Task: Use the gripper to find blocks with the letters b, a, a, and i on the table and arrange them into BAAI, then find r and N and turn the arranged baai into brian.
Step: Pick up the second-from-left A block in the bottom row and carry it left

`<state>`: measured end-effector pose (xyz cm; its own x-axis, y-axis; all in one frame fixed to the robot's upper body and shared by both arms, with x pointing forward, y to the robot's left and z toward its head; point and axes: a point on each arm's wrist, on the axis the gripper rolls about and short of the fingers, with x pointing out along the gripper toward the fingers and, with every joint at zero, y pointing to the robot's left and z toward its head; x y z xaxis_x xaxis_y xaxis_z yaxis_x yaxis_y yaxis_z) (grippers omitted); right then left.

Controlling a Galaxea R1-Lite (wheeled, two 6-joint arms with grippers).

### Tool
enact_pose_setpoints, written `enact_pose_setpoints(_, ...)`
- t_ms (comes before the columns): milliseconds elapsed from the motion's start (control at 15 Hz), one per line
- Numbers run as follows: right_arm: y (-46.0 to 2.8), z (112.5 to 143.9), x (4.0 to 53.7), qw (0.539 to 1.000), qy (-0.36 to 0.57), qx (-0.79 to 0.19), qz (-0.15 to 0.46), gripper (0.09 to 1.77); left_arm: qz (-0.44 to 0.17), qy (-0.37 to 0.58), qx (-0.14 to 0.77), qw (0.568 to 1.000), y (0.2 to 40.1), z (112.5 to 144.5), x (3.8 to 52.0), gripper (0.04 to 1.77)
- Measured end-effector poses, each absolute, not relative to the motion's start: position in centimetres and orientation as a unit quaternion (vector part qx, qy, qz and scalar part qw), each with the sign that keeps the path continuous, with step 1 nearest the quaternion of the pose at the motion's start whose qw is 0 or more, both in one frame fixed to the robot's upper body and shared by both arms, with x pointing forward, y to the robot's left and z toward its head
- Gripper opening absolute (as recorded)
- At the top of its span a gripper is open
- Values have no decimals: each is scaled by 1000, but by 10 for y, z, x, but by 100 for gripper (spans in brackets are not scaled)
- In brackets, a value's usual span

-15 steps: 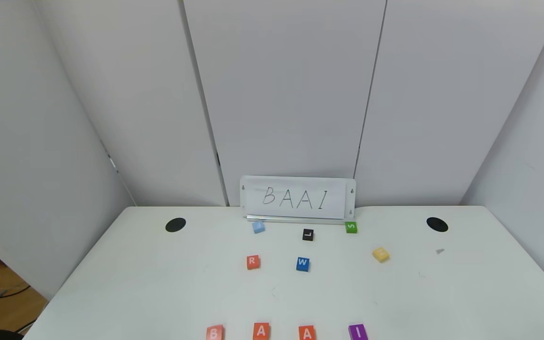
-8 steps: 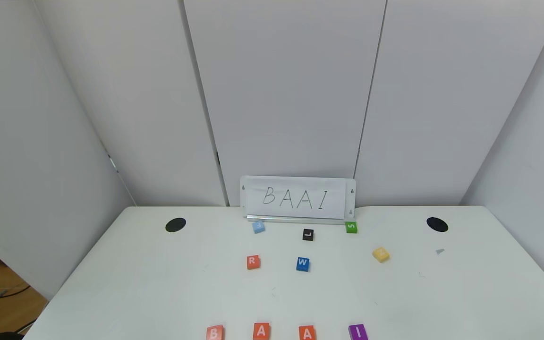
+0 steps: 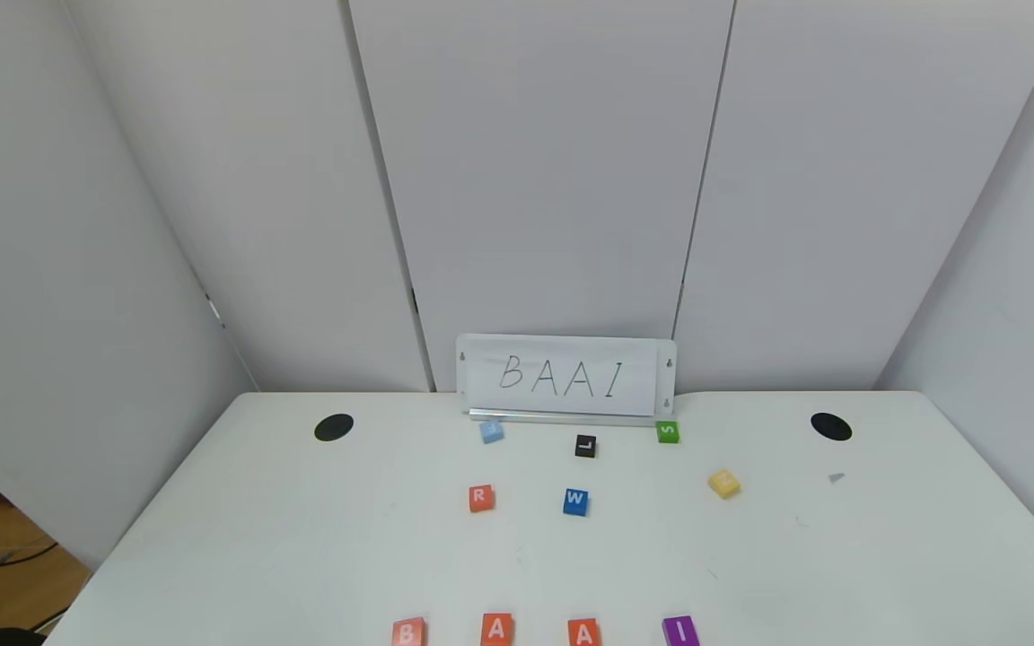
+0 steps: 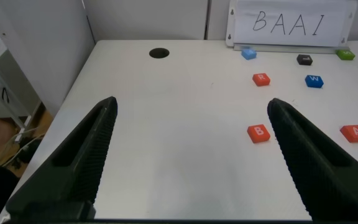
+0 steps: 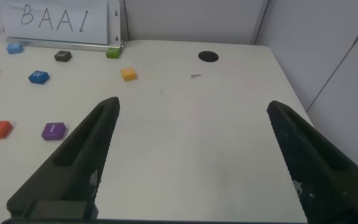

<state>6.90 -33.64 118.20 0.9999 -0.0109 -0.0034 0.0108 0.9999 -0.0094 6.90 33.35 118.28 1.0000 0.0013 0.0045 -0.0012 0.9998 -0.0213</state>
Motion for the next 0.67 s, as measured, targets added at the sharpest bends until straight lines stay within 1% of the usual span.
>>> enact_pose_setpoints(667, -336, 1182, 69, 1000, 2, -4, -5, 171, 3, -1, -24, 1000, 334, 1183, 69, 172)
